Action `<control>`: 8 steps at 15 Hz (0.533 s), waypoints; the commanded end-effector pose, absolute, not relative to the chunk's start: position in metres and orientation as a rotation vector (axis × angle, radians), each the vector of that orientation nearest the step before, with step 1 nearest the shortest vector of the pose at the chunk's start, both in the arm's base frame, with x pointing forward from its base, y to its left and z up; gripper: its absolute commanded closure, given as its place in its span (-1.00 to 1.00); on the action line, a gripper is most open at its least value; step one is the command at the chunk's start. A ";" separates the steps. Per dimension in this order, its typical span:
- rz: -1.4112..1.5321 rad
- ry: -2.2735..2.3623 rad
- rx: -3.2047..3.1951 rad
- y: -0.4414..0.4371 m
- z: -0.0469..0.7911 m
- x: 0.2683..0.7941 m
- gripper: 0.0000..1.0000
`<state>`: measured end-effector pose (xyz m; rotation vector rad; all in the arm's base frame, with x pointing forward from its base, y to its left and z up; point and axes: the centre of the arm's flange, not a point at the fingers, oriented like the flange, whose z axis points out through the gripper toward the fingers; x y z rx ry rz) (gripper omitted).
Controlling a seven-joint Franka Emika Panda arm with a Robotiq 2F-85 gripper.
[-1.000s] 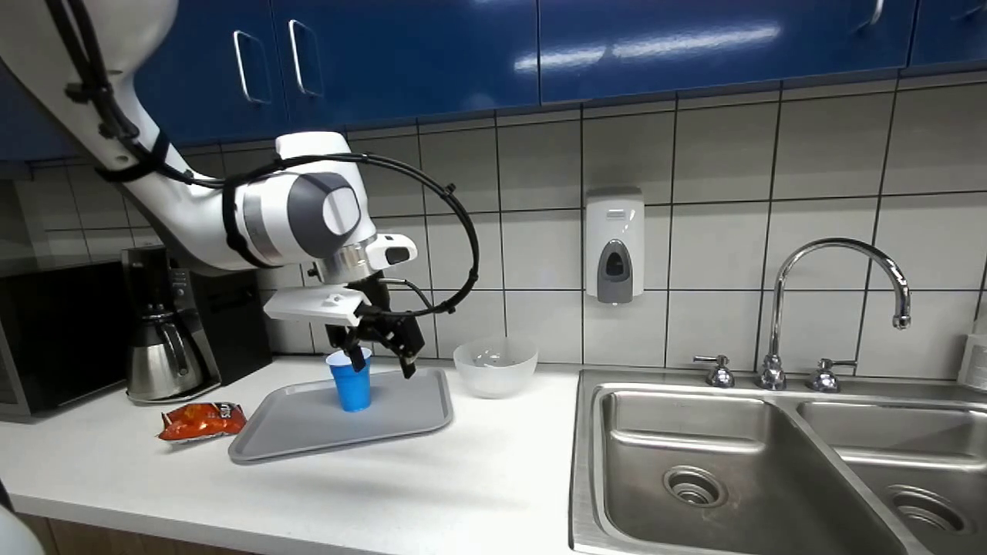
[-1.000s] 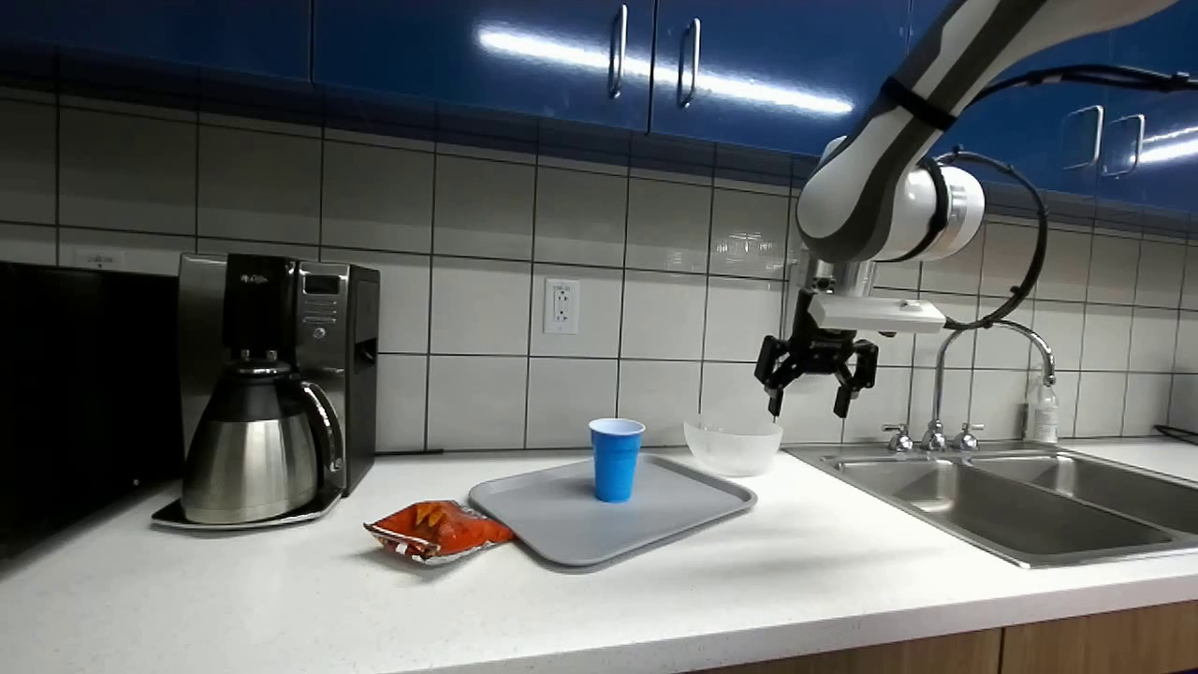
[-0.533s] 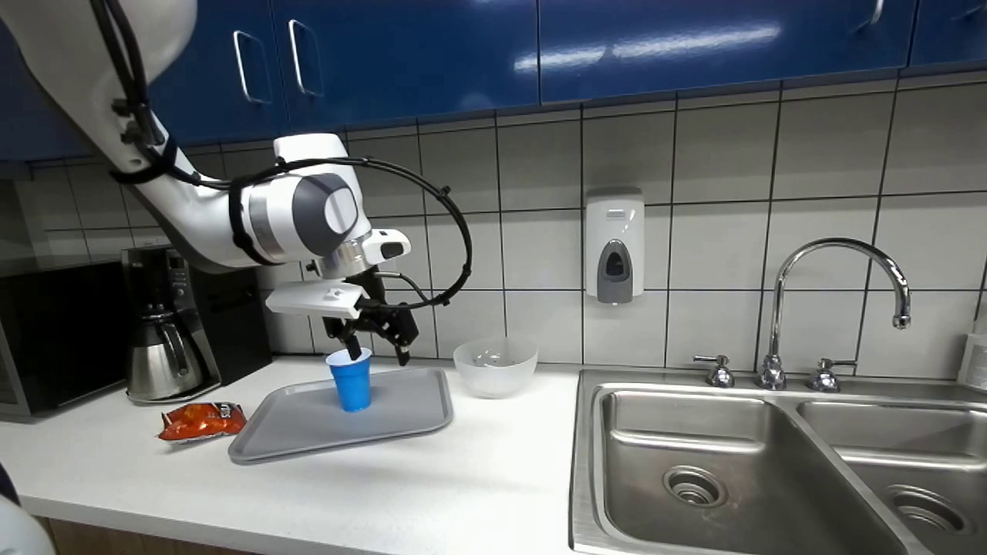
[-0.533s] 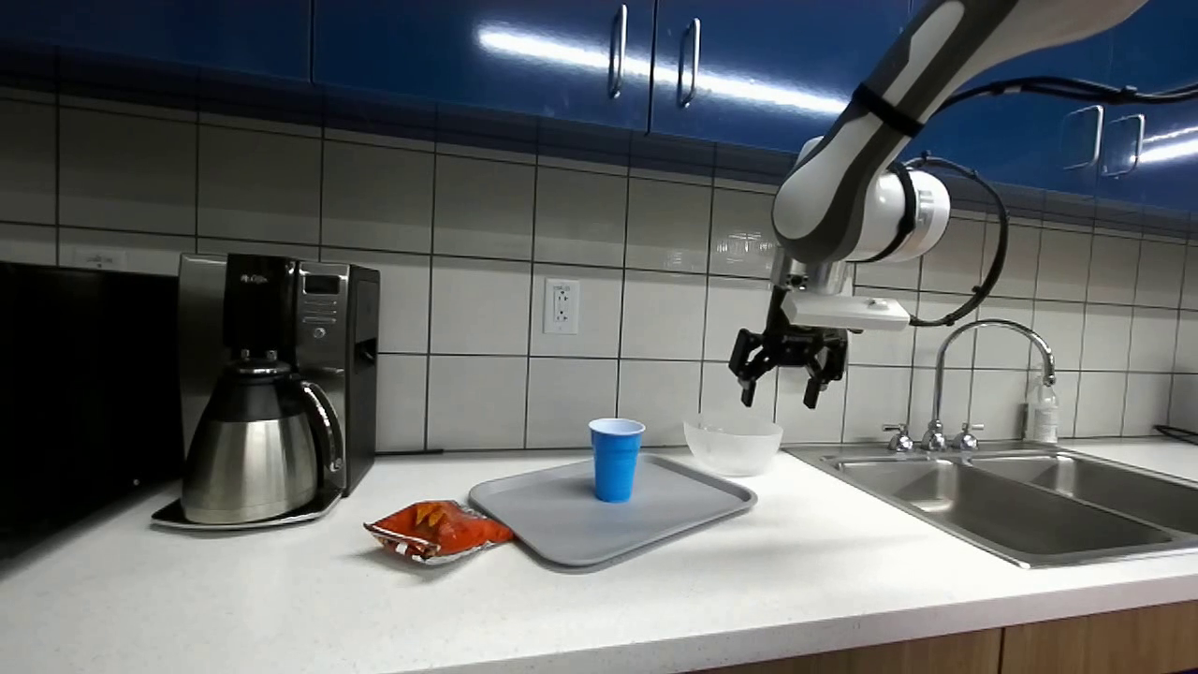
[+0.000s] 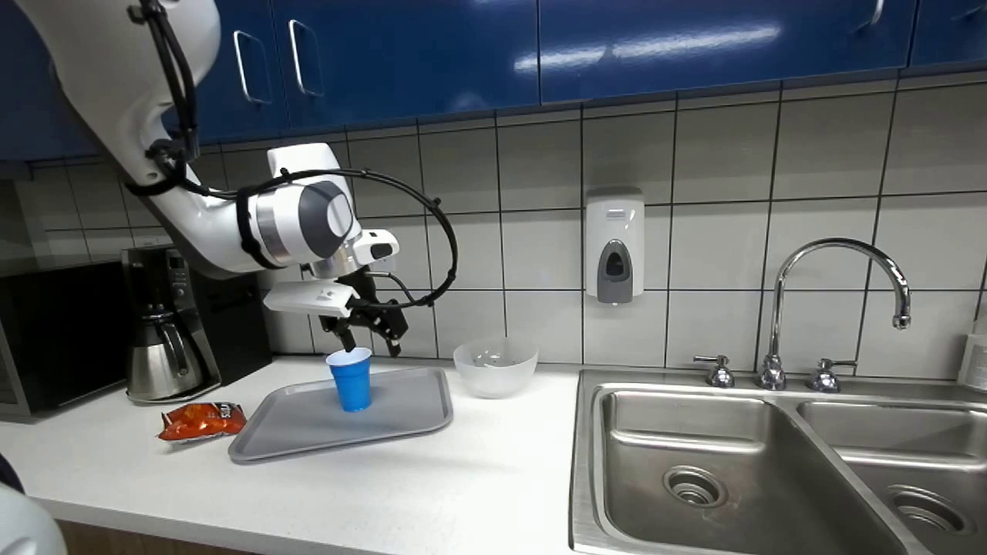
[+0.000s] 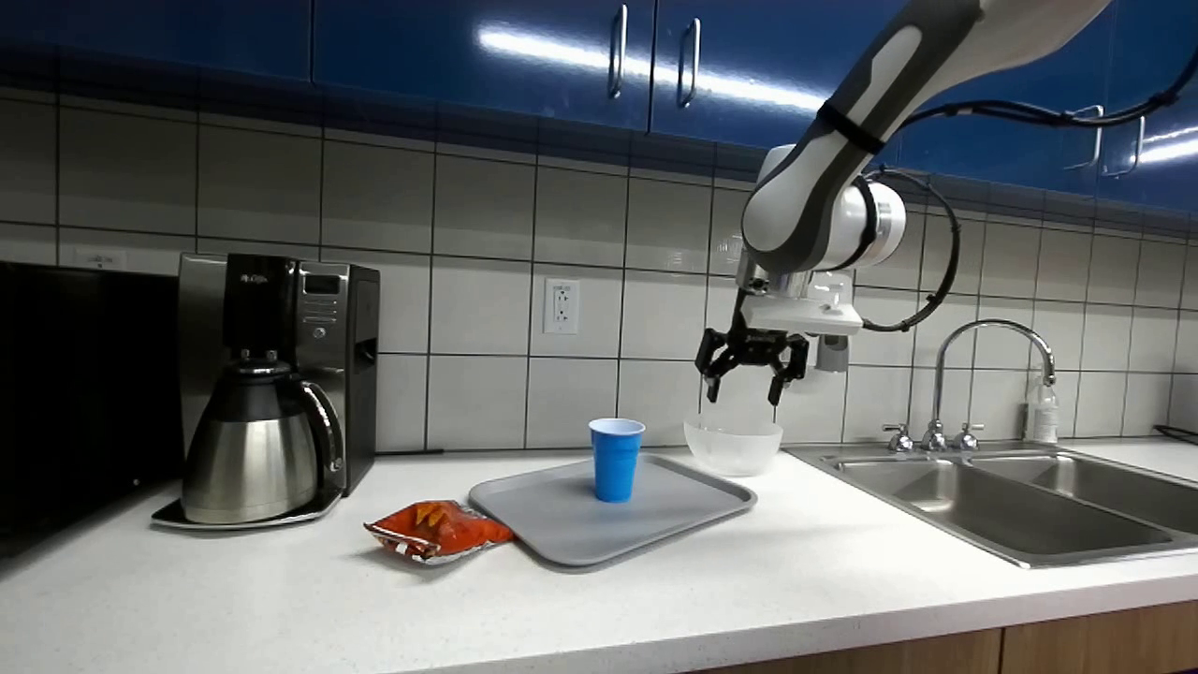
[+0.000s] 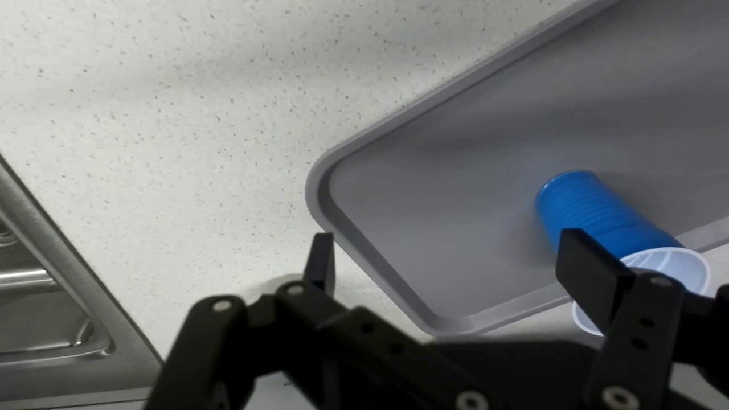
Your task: Move the blue cup from the tray to the counter top
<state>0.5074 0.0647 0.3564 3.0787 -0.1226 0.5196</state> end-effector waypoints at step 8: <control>0.587 -0.246 3.037 0.124 0.337 0.565 -1.00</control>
